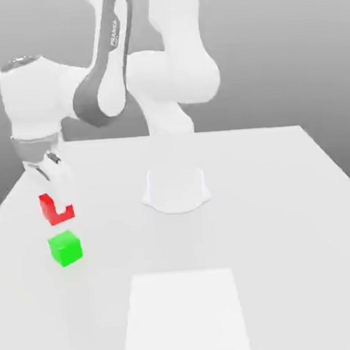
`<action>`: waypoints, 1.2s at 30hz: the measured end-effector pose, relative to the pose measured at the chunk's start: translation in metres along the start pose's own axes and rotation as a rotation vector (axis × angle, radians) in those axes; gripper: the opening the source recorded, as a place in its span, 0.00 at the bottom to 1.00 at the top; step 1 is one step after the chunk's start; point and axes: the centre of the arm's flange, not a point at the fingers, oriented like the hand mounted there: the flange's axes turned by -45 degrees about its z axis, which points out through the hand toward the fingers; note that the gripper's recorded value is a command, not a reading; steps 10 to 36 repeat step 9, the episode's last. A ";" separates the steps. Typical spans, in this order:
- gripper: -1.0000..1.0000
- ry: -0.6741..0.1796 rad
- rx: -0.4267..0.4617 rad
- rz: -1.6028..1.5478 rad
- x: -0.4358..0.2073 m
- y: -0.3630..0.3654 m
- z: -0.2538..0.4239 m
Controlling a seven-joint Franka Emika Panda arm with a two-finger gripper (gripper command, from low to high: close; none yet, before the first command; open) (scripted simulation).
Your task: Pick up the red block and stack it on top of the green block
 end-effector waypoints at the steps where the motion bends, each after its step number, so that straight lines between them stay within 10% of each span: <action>1: 0.00 0.000 0.002 0.001 0.001 0.000 0.006; 6: 0.00 0.001 -0.004 0.003 -0.001 0.001 0.040; 7: 1.00 0.001 -0.007 0.001 -0.002 0.001 0.046; 36: 1.00 0.001 -0.007 -0.009 -0.002 -0.002 0.046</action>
